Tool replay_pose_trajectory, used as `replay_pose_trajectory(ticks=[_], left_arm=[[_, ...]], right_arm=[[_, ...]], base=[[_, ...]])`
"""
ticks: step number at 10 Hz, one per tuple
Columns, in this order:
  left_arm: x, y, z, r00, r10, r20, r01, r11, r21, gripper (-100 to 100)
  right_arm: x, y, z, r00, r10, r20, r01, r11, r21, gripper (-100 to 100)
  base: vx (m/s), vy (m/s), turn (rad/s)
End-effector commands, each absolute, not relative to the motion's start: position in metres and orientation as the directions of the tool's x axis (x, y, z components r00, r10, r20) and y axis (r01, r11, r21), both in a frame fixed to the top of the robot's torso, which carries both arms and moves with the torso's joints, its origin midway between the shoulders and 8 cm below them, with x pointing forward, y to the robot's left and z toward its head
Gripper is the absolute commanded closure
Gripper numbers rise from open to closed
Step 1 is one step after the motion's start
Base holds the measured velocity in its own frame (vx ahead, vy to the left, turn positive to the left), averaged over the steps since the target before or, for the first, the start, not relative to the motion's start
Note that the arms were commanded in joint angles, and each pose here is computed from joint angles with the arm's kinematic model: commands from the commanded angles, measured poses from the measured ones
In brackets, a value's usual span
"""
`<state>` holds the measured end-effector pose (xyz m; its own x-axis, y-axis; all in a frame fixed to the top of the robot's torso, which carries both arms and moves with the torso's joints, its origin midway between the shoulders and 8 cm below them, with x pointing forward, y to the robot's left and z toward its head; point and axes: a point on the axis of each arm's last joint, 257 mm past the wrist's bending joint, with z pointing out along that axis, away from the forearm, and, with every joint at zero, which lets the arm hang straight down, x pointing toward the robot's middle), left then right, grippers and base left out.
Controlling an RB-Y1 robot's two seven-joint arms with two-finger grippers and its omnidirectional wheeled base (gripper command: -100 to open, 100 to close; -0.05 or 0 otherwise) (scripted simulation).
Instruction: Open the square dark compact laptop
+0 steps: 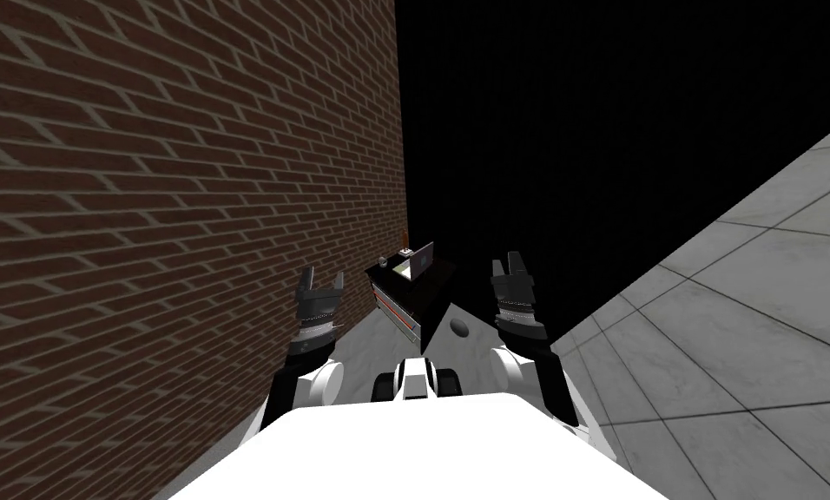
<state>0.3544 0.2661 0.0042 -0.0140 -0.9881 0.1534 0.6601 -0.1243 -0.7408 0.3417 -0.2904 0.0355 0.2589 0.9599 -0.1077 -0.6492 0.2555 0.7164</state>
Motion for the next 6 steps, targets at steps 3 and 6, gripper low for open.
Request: replay_pose_trajectory(ticks=[3, 6], left_arm=[[0.371, 0.254, -0.014, -0.054, -0.997, 0.057, 0.611, -0.078, -0.788, -100], [0.393, 0.247, -0.037, -0.073, -0.997, -0.006, 0.558, -0.036, -0.829, -100]], right_arm=[[0.342, -0.290, 0.035, 0.259, 0.960, -0.108, -0.649, 0.256, 0.716, 0], [0.342, -0.290, 0.035, 0.259, 0.960, -0.108, -0.649, 0.256, 0.716, 0]], base=[[0.015, 0.015, -0.105], [0.028, 0.026, -0.183]])
